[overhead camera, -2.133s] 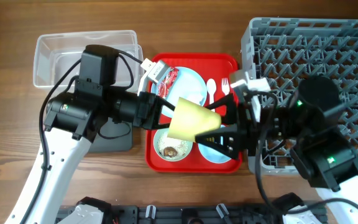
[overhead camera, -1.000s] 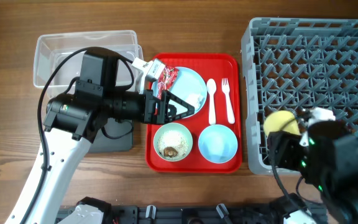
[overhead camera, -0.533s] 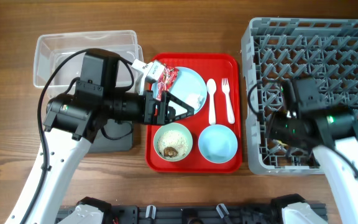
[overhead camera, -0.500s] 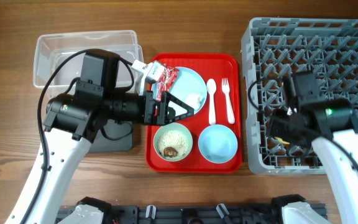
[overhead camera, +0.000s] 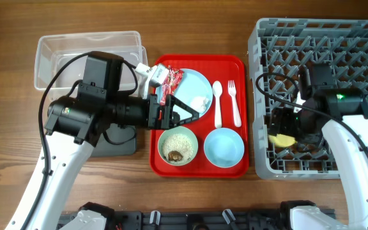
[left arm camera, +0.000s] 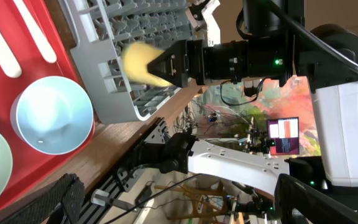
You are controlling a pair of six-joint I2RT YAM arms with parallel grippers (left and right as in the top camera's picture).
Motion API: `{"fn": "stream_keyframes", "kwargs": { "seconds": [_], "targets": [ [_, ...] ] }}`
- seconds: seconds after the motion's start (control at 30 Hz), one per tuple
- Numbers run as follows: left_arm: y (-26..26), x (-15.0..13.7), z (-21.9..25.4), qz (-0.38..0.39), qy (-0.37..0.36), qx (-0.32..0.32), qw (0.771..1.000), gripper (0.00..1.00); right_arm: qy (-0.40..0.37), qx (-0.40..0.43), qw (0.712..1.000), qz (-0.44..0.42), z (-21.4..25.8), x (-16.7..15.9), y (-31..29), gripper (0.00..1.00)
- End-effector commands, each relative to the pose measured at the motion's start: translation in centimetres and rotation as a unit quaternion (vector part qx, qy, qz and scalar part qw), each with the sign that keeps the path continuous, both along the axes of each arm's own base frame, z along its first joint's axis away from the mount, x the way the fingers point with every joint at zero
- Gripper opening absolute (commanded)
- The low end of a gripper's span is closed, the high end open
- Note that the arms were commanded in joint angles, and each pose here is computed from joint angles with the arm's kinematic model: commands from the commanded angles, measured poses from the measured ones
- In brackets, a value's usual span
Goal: Sort waste into correct bins and load items into the dishwasher rack
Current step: 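Lower the yellow cup into the dish rack and open the right gripper, then move the left gripper to the green rice bowl and grasp its rim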
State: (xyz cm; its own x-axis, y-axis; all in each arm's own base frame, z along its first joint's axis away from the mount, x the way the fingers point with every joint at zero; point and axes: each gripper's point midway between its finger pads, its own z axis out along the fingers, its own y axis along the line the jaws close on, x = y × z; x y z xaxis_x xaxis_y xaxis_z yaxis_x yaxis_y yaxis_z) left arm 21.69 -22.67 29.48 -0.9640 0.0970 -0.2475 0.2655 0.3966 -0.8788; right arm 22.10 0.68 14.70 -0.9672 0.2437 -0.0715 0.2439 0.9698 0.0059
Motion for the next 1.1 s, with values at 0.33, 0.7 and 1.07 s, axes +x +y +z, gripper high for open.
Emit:
{"fn": "stream_keyframes", "kwargs": {
  "seconds": [0.33,0.7,1.07],
  "targets": [
    [1.8,-0.5,-0.1,0.043,-0.047,0.059,0.996,0.93,-0.283,0.208,0.931,0.103,12.9,-0.3,7.4,0.95],
    [9.1,-1.7,-9.0,0.219,0.011,0.369,0.903,0.8,-0.376,0.25,0.875,0.172,17.4,-2.0,9.4,0.9],
    [0.5,-2.2,-17.8,0.127,-0.011,0.425,0.896,0.66,-0.335,0.256,0.892,0.162,15.7,-1.4,9.4,0.86]
  ]
}}
